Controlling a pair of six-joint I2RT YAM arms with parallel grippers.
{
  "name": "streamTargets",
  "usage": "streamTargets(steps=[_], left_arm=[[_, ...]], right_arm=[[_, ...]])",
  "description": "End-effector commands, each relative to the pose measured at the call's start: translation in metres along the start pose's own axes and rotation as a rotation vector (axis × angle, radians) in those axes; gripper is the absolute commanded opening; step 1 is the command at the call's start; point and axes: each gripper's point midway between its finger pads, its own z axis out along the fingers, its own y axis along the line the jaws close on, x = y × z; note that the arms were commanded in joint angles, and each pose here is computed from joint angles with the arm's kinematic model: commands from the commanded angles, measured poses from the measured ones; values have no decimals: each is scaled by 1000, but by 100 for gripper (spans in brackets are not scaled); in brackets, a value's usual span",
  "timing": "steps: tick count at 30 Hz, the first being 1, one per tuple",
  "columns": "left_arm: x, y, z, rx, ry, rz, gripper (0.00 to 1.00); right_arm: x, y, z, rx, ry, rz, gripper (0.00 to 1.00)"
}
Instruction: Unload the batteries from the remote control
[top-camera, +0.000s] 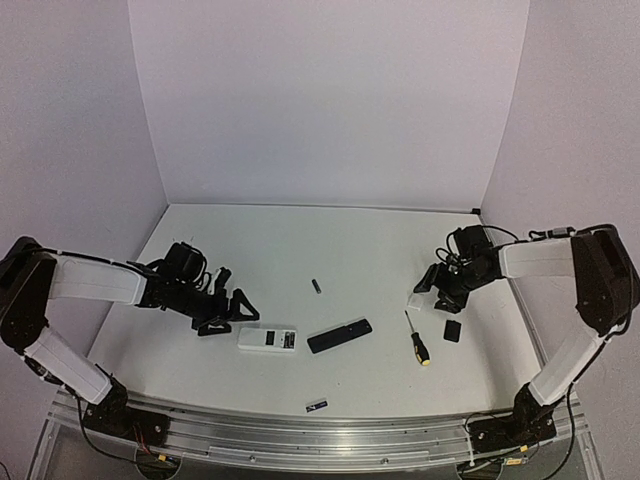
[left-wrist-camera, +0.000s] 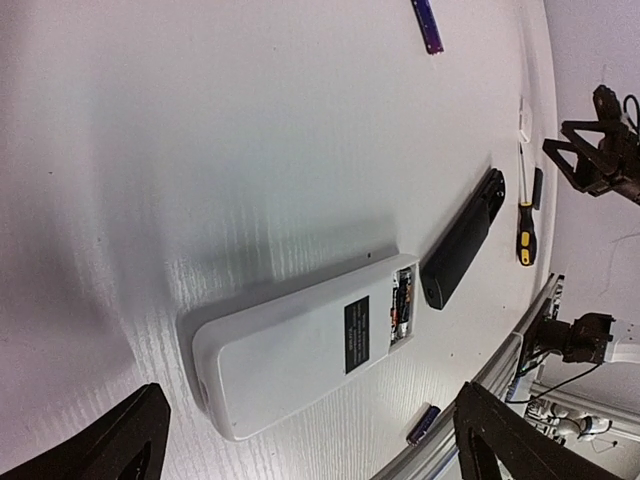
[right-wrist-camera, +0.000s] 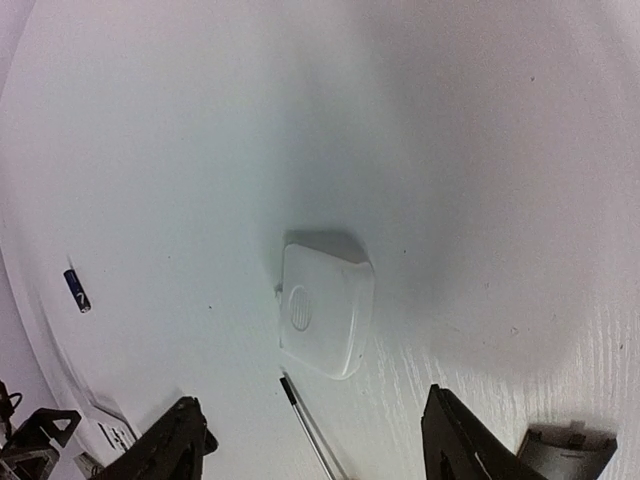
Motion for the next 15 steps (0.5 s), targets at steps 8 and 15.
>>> streamTargets(steps=[8, 15], left_arm=[[-28, -25, -49, -33, -183, 61, 100], [-39, -41, -68, 10, -272, 65, 100]], right_arm=[[25, -1, -56, 51, -3, -126, 85], [76, -1, -69, 198, 18, -327, 85]])
